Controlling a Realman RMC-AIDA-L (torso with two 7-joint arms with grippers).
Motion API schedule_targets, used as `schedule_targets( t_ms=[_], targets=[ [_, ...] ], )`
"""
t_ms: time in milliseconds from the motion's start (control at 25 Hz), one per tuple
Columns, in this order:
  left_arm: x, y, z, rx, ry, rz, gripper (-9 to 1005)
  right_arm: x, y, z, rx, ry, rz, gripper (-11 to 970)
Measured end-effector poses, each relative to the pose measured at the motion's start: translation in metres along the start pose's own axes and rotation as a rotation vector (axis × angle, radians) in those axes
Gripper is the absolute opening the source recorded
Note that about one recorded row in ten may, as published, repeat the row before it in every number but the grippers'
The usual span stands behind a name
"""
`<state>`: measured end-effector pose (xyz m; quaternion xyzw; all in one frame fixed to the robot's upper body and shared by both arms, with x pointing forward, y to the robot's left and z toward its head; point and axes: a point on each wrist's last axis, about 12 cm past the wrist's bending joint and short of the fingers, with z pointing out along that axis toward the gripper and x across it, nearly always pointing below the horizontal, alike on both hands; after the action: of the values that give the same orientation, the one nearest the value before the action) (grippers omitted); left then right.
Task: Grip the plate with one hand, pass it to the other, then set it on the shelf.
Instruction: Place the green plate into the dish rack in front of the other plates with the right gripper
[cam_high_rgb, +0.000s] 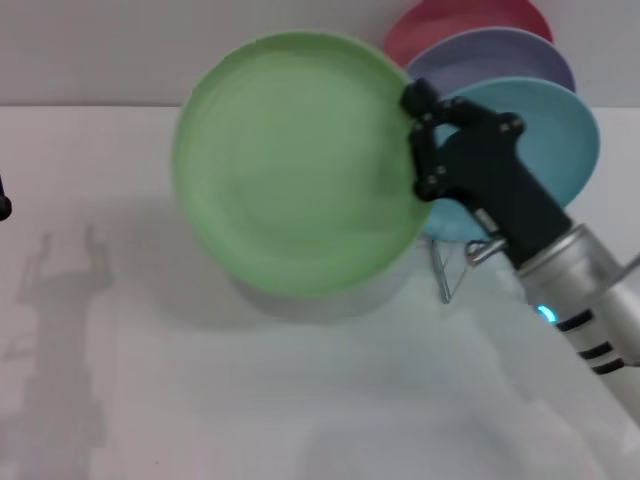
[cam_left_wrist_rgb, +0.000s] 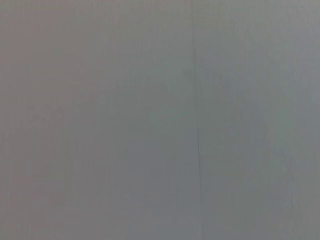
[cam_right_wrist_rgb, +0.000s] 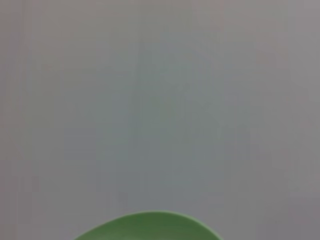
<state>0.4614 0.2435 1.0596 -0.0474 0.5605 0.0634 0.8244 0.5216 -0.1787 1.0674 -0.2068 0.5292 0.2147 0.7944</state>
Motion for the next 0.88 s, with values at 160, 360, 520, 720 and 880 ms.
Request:
schedule_targets(
  t_ms=[160,360,520,720,880],
  targets=[
    [0.002,-0.003,0.005,0.01,0.015,-0.006,474,-0.008,-0.023,-0.012,0.01,-0.07,-0.106,29],
    [0.003,-0.007,0.008,0.022,0.035,-0.02,474,-0.021,-0.04,-0.022,-0.01,-0.152,-0.214,26],
    [0.005,-0.01,0.015,0.009,0.072,-0.062,473,-0.028,-0.05,-0.028,-0.041,-0.189,-0.277,25],
    [0.009,-0.01,0.021,-0.008,0.135,-0.129,472,-0.039,-0.073,-0.044,-0.087,-0.196,-0.444,27],
    [0.012,-0.013,0.024,-0.008,0.169,-0.149,472,-0.044,-0.083,-0.05,-0.126,-0.172,-0.516,25]
  ],
)
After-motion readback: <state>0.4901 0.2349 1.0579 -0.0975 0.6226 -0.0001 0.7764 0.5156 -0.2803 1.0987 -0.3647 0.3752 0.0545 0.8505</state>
